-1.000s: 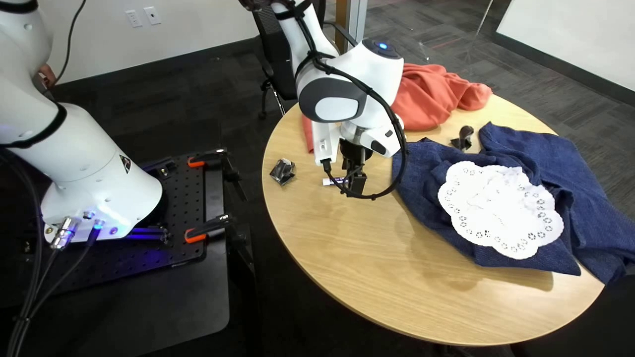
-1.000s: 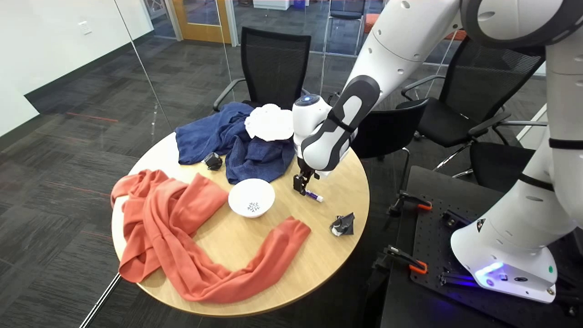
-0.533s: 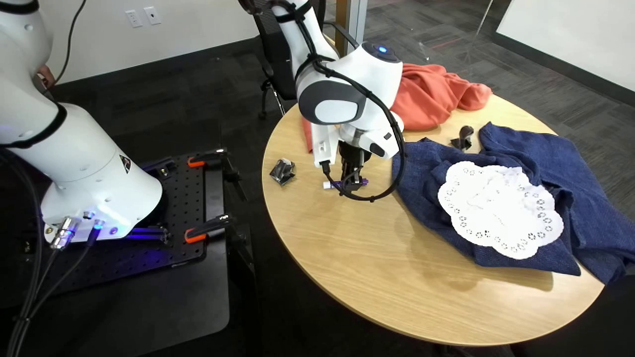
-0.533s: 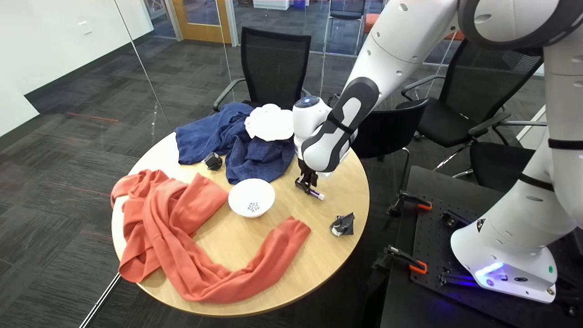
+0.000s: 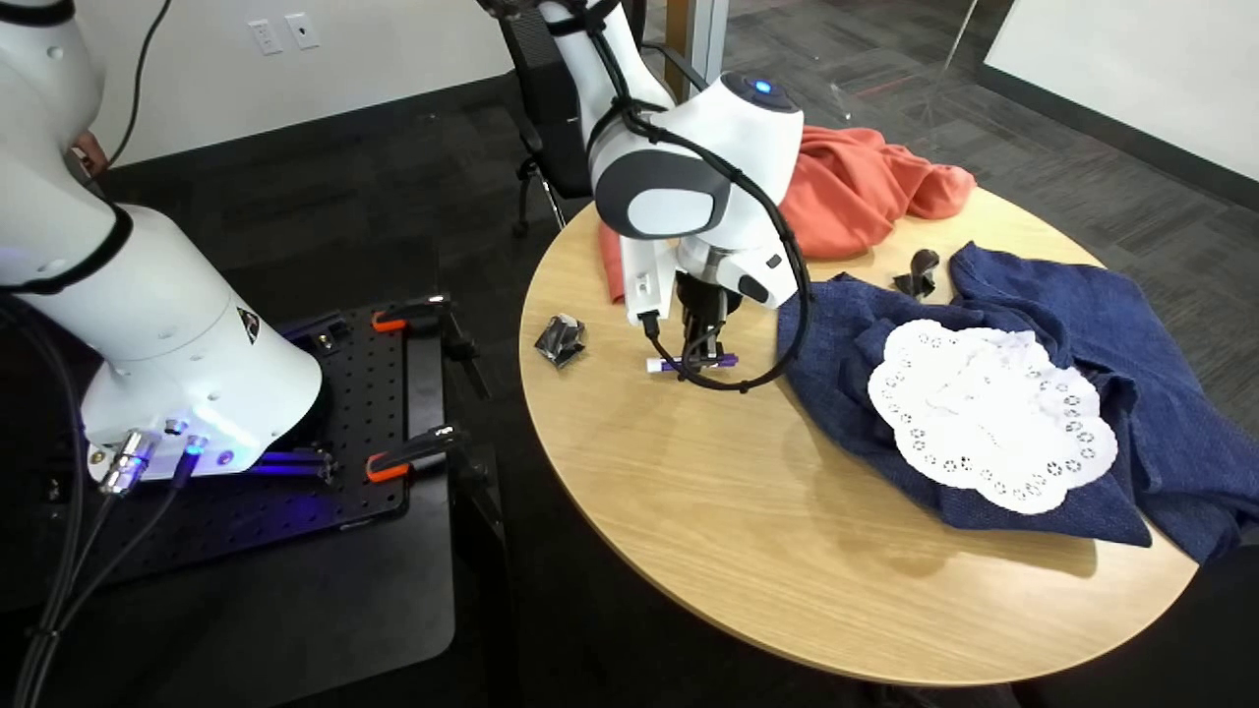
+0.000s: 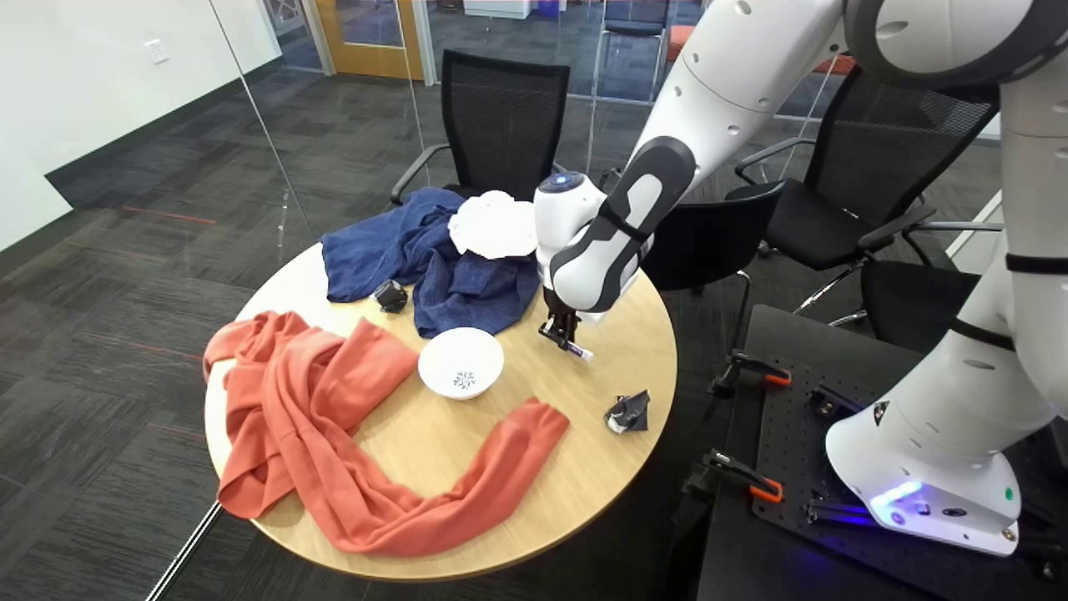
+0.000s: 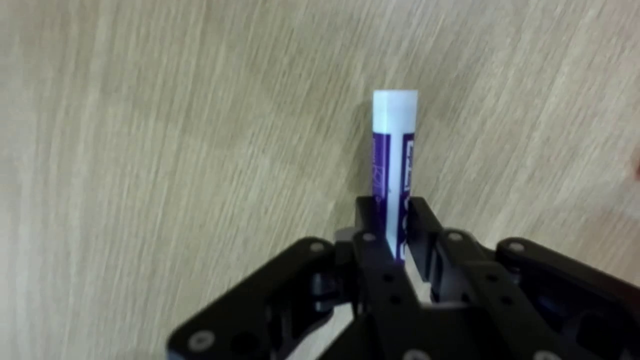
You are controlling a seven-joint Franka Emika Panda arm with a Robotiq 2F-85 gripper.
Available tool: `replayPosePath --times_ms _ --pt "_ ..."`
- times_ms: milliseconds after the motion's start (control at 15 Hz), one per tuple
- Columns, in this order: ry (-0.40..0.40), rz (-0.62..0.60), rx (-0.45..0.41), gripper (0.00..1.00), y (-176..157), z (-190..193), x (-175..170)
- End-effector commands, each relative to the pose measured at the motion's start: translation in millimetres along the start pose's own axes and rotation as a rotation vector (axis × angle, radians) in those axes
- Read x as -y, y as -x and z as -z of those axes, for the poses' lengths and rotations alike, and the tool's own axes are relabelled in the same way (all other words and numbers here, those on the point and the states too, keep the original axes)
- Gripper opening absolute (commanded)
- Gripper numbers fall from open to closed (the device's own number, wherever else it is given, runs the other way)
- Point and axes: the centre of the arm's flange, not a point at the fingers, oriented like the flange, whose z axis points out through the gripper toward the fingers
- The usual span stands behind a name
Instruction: Put the marker in the bowl
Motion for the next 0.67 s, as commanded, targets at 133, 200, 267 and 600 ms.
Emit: replayPosePath --times_ms 133,200,267,600 --pt "-0.032 0.011 -0.128 0.05 11.1 101.9 19.3" --pt "-0.036 0.029 -0.160 0.05 11.8 119.7 26.5" --pt "-0.038 0.044 -0.190 0.05 11.4 135.3 33.3" --pt "-0.039 0.078 -0.306 0.05 -7.4 185.0 75.8"
